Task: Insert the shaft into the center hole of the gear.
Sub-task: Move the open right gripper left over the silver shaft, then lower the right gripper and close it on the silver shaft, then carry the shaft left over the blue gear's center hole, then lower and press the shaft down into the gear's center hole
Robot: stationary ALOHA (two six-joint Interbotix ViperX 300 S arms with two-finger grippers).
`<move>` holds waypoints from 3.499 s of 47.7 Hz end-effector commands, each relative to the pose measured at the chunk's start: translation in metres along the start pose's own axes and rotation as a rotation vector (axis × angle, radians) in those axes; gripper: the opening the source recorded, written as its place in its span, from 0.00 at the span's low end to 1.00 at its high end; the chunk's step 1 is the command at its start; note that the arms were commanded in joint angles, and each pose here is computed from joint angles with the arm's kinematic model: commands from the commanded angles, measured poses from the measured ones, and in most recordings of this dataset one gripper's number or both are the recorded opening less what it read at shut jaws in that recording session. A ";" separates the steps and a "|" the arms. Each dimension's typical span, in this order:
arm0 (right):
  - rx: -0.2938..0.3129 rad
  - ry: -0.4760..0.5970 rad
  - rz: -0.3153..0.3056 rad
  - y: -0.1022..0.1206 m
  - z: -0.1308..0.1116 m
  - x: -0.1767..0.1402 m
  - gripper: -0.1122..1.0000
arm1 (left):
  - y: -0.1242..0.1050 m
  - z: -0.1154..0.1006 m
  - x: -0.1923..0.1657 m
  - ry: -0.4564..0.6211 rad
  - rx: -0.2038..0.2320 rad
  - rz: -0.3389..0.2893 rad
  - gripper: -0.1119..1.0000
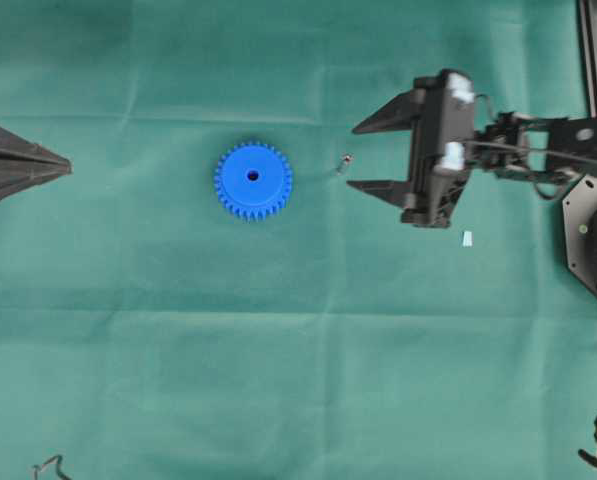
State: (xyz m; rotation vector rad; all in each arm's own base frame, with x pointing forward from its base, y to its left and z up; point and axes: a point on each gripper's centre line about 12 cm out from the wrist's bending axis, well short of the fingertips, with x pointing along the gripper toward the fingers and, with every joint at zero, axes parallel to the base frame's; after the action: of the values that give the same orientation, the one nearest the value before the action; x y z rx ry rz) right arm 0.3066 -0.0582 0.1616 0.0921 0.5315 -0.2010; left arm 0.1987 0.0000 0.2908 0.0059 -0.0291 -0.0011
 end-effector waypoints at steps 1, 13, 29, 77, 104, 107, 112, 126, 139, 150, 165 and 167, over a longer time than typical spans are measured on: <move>0.016 -0.016 -0.007 -0.002 0.005 0.009 0.88 | 0.001 0.010 0.003 -0.023 0.003 0.002 0.10; 0.038 0.055 -0.034 -0.010 -0.016 0.027 0.88 | 0.001 0.010 0.003 -0.023 0.003 0.003 0.10; 0.045 0.057 -0.041 -0.012 -0.019 0.029 0.87 | 0.001 0.010 0.003 -0.023 0.002 0.002 0.10; 0.048 0.084 -0.039 -0.012 -0.010 0.031 0.25 | 0.001 0.010 0.002 -0.021 0.000 0.003 0.10; 0.051 0.092 -0.019 -0.007 0.043 -0.005 0.25 | 0.001 0.010 0.002 -0.020 -0.003 0.003 0.10; 0.051 0.092 -0.019 -0.007 0.043 -0.005 0.25 | 0.001 0.010 0.002 -0.021 -0.003 0.003 0.10; 0.051 0.089 -0.016 -0.006 0.045 -0.001 0.25 | 0.001 0.010 0.002 -0.021 -0.003 0.003 0.10; 0.026 0.075 0.024 0.012 0.074 0.035 0.25 | 0.001 0.010 0.002 -0.020 -0.003 0.003 0.10; 0.018 0.079 0.039 0.021 0.093 0.069 0.25 | 0.001 0.010 0.002 -0.020 -0.004 0.003 0.10; 0.017 0.091 0.037 0.021 0.088 0.075 0.25 | 0.001 0.010 0.002 -0.021 -0.004 0.003 0.10; 0.030 0.154 0.030 0.020 0.059 0.098 0.25 | 0.001 0.010 0.003 -0.018 -0.004 0.002 0.10; 0.033 0.157 0.029 0.020 0.058 0.099 0.25 | 0.001 0.010 0.003 -0.017 -0.004 0.003 0.10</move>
State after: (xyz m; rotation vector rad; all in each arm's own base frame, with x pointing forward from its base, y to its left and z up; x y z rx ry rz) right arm 0.4184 -0.0622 0.1530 0.1432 0.7158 -0.1712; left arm 0.1988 0.0003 0.2897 -0.0003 -0.0199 0.0001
